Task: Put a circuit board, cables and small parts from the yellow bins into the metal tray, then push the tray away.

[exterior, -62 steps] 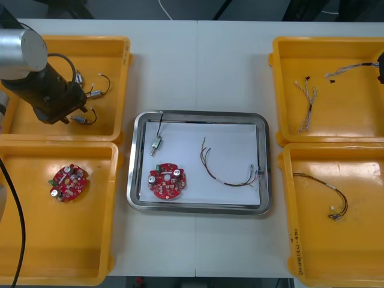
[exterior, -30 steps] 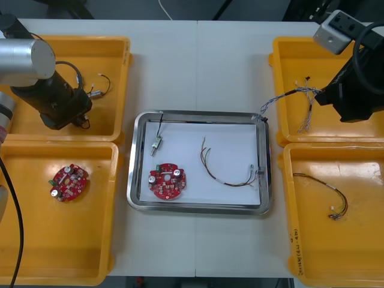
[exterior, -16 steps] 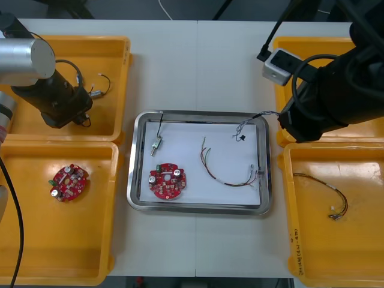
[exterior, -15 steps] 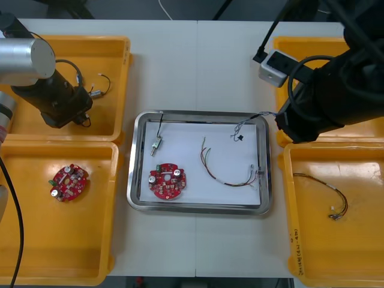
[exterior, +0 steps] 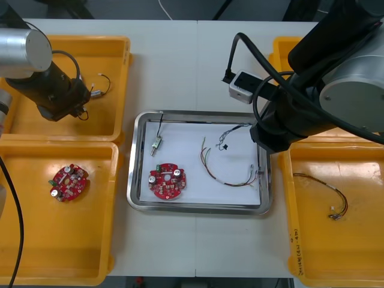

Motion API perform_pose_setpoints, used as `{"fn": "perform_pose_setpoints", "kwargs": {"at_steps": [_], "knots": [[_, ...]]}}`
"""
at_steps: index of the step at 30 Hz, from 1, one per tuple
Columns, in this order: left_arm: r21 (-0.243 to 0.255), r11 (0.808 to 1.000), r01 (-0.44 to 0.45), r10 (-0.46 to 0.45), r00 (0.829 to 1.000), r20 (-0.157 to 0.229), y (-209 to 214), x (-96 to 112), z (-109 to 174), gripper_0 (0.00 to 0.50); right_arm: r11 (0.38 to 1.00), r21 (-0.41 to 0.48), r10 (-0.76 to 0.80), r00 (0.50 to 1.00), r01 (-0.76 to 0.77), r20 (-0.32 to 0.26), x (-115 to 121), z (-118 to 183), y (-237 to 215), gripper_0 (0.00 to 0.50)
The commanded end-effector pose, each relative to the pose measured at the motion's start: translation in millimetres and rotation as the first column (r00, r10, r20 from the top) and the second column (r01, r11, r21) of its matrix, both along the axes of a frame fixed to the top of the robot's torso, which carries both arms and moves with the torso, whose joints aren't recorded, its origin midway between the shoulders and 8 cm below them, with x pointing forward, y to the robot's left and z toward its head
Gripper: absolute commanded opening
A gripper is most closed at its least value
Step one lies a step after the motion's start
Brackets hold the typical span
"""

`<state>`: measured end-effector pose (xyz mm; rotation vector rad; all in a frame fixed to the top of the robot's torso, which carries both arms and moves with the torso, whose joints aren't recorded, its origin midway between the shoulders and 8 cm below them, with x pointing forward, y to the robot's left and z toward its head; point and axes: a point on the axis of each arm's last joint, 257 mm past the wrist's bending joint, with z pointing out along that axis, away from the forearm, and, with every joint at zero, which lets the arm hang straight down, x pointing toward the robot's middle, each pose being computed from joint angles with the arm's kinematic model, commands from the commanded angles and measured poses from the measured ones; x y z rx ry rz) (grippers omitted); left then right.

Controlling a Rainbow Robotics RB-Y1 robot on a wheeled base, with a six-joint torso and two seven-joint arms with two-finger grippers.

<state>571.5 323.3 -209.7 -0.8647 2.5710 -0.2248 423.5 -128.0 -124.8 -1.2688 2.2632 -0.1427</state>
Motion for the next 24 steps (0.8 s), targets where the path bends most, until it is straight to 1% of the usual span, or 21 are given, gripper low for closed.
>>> {"fn": "perform_pose_setpoints", "kwargs": {"at_steps": [1,4,9,13,14,16,20,24], "knots": [[0.024,0.999,-0.037,0.035,0.995,0.088,24.8,6.6,65.0,0.000,0.997,-0.047,0.060,0.998,-0.059,0.013,1.8,-2.5,17.7,0.000],[0.049,0.999,-0.004,0.000,0.997,0.074,30.1,-2.7,74.7,0.000,0.997,-0.044,0.056,0.998,-0.056,-0.016,1.8,-10.6,20.4,0.000],[0.087,0.996,0.034,-0.040,0.997,0.068,34.4,-9.2,84.3,0.000,0.998,-0.043,0.047,0.998,-0.049,-0.051,2.4,-20.0,21.3,0.000],[0.112,0.992,0.052,-0.060,0.995,0.074,34.4,-11.4,91.9,0.000,0.998,-0.057,0.036,0.999,-0.038,-0.040,5.6,-22.0,21.1,0.000],[0.128,0.990,0.067,-0.076,0.995,0.072,35.3,-13.8,95.5,0.000,0.997,-0.063,0.032,0.999,-0.033,-0.030,7.4,-22.2,21.6,0.000],[0.138,0.987,0.082,-0.093,0.993,0.069,36.2,-16.1,98.8,0.000,0.997,-0.065,0.027,0.999,-0.029,-0.026,8.7,-22.7,21.6,0.000],[0.165,0.979,0.122,-0.131,0.990,0.048,36.2,-26.5,106.0,0.001,0.998,-0.063,0.022,0.999,-0.025,-0.043,9.6,-28.3,25.1,0.000],[0.183,0.971,0.151,-0.162,0.986,0.048,30.1,-32.4,115.0,0.001,0.998,-0.066,0.019,0.999,-0.022,-0.047,12.1,-33.4,31.0,0.000]]}}
